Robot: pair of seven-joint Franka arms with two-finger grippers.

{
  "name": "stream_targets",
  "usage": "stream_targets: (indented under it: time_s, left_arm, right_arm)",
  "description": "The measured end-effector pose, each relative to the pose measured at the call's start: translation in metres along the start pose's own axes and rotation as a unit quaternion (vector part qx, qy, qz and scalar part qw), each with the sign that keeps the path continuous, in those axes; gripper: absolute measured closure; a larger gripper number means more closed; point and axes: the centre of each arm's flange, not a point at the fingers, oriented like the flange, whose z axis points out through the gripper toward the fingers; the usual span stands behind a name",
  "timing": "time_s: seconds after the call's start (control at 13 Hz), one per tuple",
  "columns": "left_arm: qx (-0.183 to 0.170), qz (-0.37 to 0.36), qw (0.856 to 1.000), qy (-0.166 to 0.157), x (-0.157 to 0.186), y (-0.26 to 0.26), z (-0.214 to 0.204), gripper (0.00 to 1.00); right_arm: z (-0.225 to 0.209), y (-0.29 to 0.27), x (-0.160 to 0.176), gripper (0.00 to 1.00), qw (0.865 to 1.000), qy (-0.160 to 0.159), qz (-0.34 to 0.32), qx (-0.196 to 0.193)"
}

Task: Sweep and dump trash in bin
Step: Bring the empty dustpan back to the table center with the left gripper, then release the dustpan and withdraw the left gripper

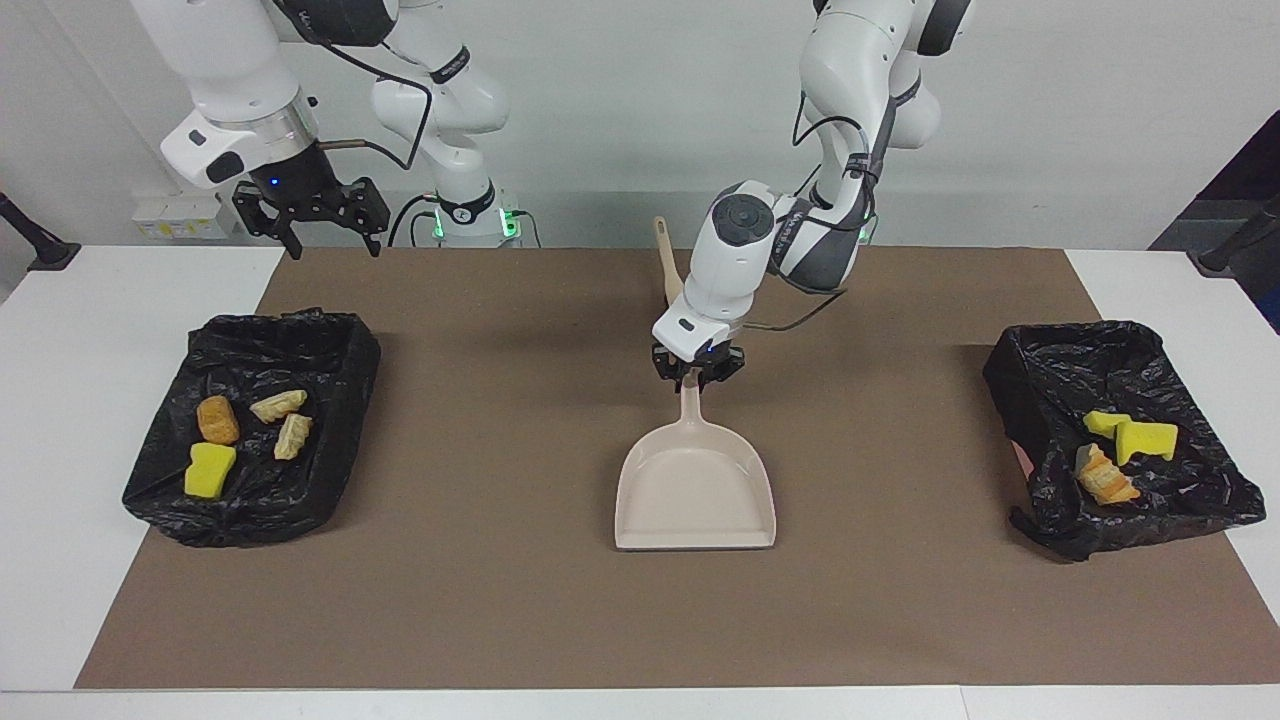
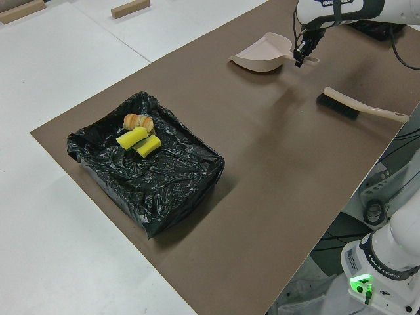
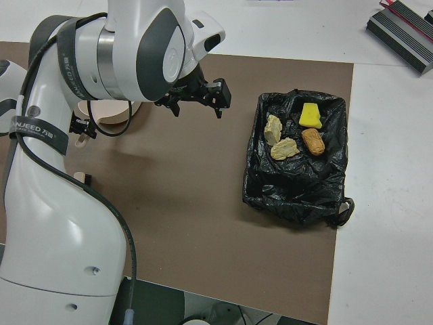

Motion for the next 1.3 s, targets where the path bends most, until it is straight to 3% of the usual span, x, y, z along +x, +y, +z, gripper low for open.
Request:
stream_targets:
  time_s: [0.23, 0.69, 0.92, 1.3]
  left_arm:
    - [-0.001, 0.002, 1.0, 0.0, -0.004, 0.002, 0.004, 0.68]
    - [0.002, -0.017, 1.0, 0.011, 0.007, -0.018, -0.018, 0.0]
    - [0.029, -0.021, 0.999, 0.017, 0.024, -0.064, -0.048, 0.0]
    - [0.059, 0.016, 0.998, -0.029, 0.027, -0.174, -0.13, 0.0]
  right_arm:
    - [0.0, 0.0, 0.0, 0.0, 1.0, 0.0, 0.0, 0.0]
    - [0.0, 0.0, 0.0, 0.0, 1.0, 0.0, 0.0, 0.0]
    - [0.0, 0.0, 0.0, 0.0, 1.0, 0.0, 0.0, 0.0]
    - [0.0, 0.0, 0.0, 0.0, 1.0, 0.0, 0.0, 0.0]
